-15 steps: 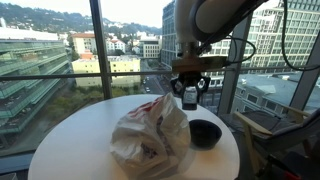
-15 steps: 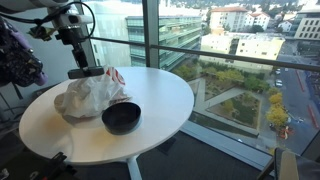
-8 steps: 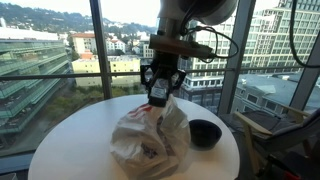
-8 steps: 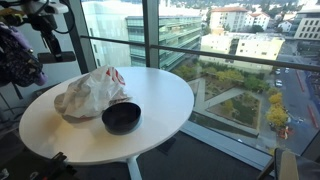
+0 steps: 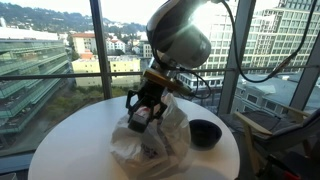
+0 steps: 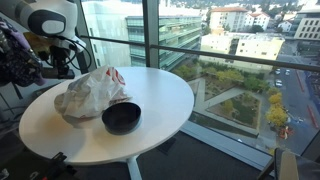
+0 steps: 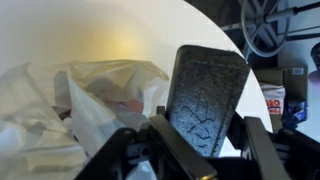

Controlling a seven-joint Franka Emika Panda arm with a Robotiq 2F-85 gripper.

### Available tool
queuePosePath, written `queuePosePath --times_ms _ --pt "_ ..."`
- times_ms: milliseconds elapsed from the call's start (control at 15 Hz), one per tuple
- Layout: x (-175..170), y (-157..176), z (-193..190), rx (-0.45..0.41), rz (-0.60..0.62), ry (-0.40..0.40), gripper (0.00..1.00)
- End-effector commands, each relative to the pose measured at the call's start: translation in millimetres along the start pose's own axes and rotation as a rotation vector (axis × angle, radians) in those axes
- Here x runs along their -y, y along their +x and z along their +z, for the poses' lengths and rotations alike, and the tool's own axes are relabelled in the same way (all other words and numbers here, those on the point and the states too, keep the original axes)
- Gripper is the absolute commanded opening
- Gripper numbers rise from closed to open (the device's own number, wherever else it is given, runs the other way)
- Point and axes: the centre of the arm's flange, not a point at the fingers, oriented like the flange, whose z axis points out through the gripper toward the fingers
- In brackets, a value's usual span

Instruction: Put the dress, whiteboard eraser and the object on the right into the carrier bag

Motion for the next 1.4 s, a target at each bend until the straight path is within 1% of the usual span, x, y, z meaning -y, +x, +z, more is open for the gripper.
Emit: queuePosePath --times_ms 0,67,200,333,467,800,933,1067,1333 --pt "-21 11 -2 0.137 0.019 0.096 0.33" --pt "-30 9 -6 0.159 0.033 0.103 0.33" --pt "-42 7 -23 0.165 0.06 0.11 0.33" --pt "-56 12 -33 0.146 0.094 0.096 0.33" --pt "-76 21 -34 0.11 0.148 0.056 0.33" --pt "-139 41 -27 0.059 0.308 -0.047 0.33" --pt "-154 45 -27 0.041 0.353 -0.075 0.33" --pt "-155 51 -24 0.023 0.343 -0.102 0.33" --pt "-119 55 -1 0.024 0.218 -0.119 0.33"
